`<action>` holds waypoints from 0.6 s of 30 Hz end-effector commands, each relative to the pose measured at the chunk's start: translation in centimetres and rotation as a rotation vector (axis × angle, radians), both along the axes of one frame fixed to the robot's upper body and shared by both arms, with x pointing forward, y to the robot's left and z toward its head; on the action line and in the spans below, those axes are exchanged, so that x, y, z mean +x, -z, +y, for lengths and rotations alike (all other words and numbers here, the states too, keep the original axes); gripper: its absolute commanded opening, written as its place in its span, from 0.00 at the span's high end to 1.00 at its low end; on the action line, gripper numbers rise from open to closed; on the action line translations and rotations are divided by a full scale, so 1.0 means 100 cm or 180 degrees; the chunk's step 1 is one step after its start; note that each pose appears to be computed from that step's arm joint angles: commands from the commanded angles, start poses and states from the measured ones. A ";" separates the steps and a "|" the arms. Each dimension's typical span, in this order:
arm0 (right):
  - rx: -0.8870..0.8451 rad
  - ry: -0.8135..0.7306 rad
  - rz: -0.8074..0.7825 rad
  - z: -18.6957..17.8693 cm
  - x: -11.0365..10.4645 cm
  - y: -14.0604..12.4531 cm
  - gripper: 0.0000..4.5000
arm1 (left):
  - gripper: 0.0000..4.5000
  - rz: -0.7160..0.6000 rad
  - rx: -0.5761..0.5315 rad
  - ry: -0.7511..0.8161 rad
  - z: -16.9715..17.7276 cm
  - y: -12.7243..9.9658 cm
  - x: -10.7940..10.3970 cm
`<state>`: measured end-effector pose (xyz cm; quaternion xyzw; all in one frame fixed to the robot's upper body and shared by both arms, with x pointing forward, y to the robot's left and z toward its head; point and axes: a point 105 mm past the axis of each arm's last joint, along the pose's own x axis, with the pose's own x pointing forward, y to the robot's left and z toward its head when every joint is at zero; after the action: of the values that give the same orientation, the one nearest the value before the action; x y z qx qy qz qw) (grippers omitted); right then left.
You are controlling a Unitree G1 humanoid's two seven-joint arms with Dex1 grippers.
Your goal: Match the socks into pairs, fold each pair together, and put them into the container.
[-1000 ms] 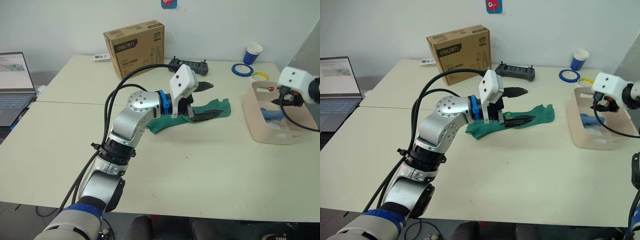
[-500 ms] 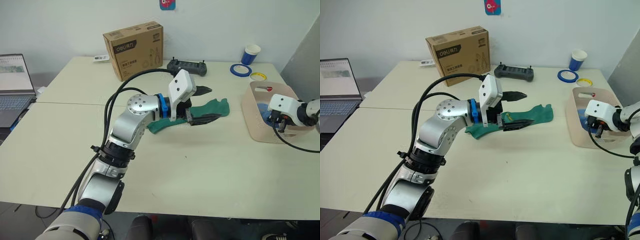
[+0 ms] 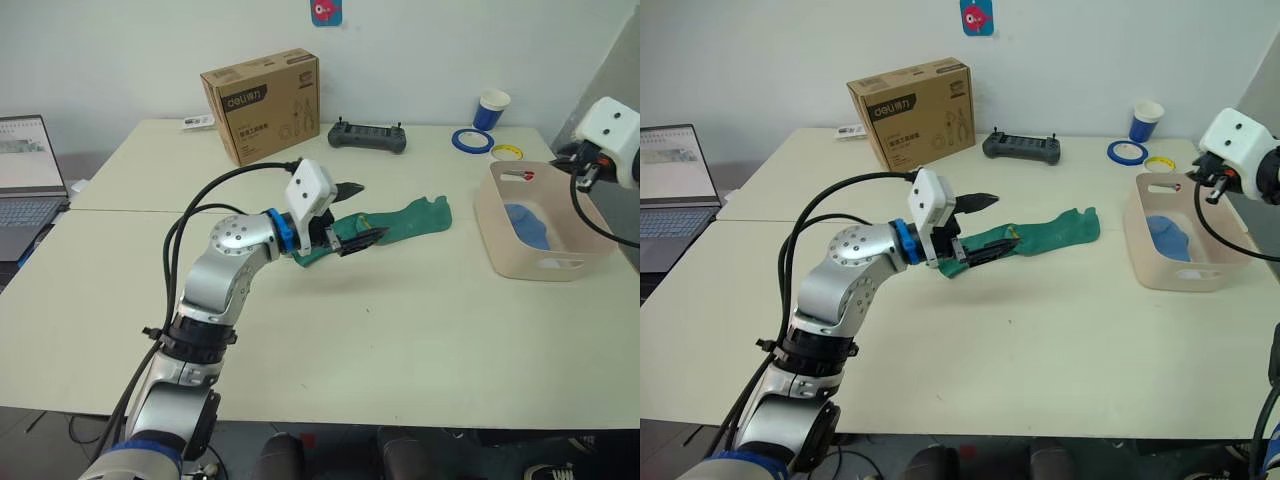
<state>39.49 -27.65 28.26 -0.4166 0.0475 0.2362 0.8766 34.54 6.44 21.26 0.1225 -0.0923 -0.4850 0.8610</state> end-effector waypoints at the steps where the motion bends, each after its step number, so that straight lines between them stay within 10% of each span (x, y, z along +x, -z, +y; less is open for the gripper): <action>1: 0.0725 -0.0303 -0.0387 0.058 -0.012 0.010 0.49 | 0.00 -0.0086 0.0031 -0.0525 0.030 0.012 -0.003; 7: 0.1472 0.0083 -0.0306 0.094 -0.049 0.091 0.02 | 0.00 0.0183 -0.0117 -0.1310 0.069 0.056 -0.016; 18: 0.1795 0.0586 -0.0203 0.108 -0.095 0.170 0.01 | 0.00 0.0510 -0.0604 -0.2607 0.118 0.117 -0.048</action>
<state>30.00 -18.01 9.96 -0.1453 0.0285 0.1346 0.9798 29.61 17.79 8.18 0.0296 0.0166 -0.1255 0.9915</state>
